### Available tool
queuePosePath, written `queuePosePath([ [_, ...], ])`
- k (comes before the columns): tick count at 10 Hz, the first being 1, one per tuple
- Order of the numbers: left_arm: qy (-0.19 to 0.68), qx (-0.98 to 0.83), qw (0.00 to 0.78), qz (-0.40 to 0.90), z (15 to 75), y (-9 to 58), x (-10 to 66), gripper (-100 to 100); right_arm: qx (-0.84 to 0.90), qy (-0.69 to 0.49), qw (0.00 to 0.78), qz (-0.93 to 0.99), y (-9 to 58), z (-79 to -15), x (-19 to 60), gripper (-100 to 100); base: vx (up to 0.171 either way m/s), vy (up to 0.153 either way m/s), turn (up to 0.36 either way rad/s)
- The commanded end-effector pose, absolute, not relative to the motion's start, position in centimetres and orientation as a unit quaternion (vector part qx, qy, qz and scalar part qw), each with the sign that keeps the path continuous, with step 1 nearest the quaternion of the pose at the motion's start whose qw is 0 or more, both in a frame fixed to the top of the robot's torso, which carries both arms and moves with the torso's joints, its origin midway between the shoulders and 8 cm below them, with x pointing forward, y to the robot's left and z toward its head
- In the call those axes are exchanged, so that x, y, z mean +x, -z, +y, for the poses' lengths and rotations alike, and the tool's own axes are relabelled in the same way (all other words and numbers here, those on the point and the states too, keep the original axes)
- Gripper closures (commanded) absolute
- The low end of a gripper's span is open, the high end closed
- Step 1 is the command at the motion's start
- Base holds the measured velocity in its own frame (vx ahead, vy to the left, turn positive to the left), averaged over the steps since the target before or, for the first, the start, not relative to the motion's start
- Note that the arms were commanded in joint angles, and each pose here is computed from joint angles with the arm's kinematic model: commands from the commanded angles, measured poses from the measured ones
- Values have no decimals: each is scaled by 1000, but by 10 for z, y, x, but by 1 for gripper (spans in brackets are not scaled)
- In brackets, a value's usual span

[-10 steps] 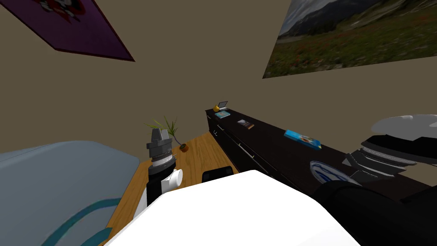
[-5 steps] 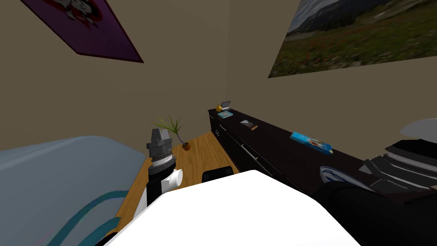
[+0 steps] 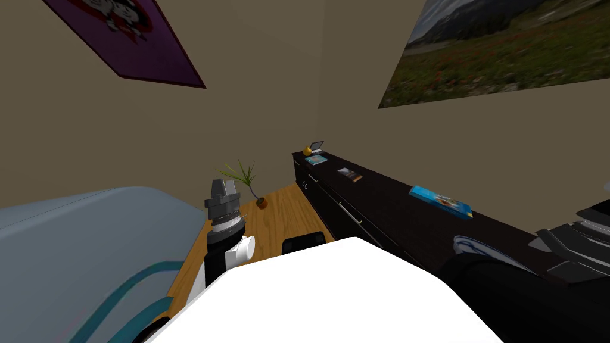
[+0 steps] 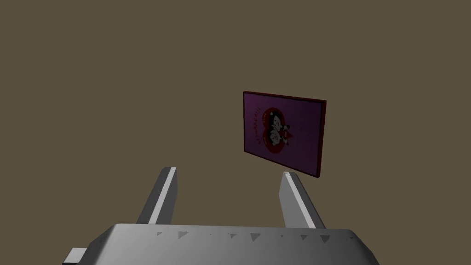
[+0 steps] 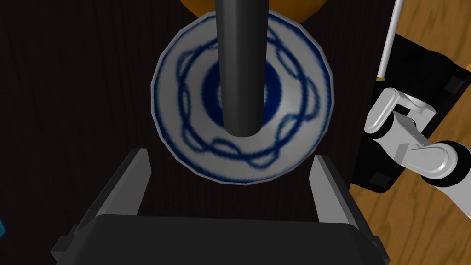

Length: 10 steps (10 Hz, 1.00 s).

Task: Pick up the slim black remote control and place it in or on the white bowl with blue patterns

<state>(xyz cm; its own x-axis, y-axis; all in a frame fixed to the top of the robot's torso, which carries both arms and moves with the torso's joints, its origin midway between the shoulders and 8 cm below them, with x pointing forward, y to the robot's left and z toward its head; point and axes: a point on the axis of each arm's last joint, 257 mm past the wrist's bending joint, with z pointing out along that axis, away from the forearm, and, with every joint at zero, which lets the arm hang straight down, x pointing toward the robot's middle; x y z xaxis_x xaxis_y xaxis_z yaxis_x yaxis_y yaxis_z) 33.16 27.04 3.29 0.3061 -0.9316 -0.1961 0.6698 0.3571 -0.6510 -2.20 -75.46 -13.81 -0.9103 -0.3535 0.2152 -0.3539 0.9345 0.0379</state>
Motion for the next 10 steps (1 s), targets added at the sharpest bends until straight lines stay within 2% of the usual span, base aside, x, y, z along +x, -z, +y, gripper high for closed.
queuePosePath([
  [1,517,-232,774,282,270,-33,332,0,172,6,108,-979,135,-753,-41,-100,5,35,134],
  [4,517,-232,774,282,270,-33,332,0,170,-2,104,-980,133,-757,-39,-100,6,13,22],
  [5,517,-232,774,282,270,-33,332,0,169,-1,105,-980,133,-757,-40,0,0,0,0],
  [10,517,-232,774,282,270,-33,332,0,169,-1,105,-980,133,-757,-40,0,0,0,0],
])
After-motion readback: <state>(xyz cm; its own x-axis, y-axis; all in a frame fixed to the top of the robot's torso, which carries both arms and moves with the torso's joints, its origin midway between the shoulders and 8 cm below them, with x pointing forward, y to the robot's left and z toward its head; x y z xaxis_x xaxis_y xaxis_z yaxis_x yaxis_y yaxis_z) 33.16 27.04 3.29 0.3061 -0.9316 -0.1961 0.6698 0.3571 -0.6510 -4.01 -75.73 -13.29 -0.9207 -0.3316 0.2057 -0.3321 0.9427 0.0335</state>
